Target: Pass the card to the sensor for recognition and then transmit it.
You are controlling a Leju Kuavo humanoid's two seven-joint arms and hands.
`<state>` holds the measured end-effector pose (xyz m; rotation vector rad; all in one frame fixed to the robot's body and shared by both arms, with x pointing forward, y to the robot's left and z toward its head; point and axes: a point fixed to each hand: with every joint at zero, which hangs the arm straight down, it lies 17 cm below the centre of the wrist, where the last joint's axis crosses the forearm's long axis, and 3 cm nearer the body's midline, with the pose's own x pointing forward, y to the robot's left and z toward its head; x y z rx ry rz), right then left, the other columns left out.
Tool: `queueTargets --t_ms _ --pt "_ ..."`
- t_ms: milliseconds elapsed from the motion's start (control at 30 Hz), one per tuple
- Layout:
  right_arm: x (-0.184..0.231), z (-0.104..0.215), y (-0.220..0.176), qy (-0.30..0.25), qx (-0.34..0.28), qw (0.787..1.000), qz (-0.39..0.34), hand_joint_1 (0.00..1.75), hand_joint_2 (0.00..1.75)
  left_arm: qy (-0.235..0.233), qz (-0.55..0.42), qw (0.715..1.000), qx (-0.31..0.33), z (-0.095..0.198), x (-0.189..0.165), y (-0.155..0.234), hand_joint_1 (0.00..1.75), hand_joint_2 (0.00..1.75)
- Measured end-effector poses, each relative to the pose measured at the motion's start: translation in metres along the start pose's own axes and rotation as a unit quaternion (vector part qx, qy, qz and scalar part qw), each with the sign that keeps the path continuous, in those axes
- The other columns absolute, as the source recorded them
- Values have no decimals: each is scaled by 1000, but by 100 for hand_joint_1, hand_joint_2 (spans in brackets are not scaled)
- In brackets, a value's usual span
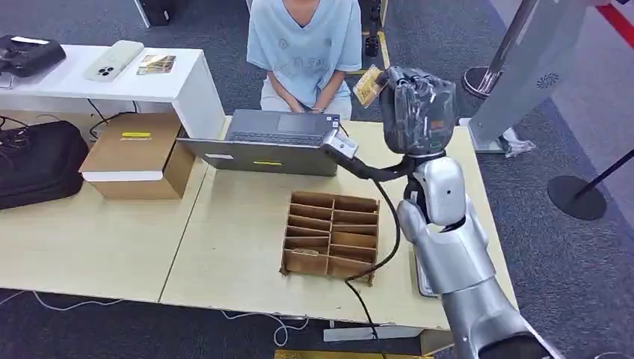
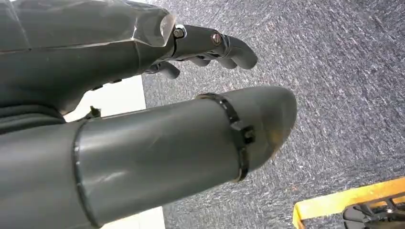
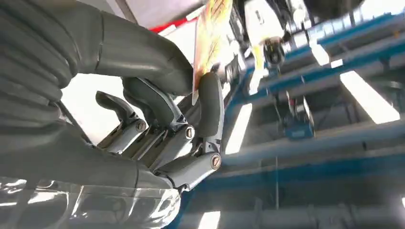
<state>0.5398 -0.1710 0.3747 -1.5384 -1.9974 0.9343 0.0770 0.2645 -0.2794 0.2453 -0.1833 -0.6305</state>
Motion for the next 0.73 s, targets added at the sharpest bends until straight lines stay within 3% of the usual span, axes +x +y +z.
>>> queueTargets --t_ms 367,733 --pt "-25 -44 52 28 135 990 -14 175 175 -3 -9 1000 -5 0 1 0 0 0" --pt "-36 -53 112 61 289 955 -38 175 175 -1 -11 1000 -7 -1 -1 1 0 0"
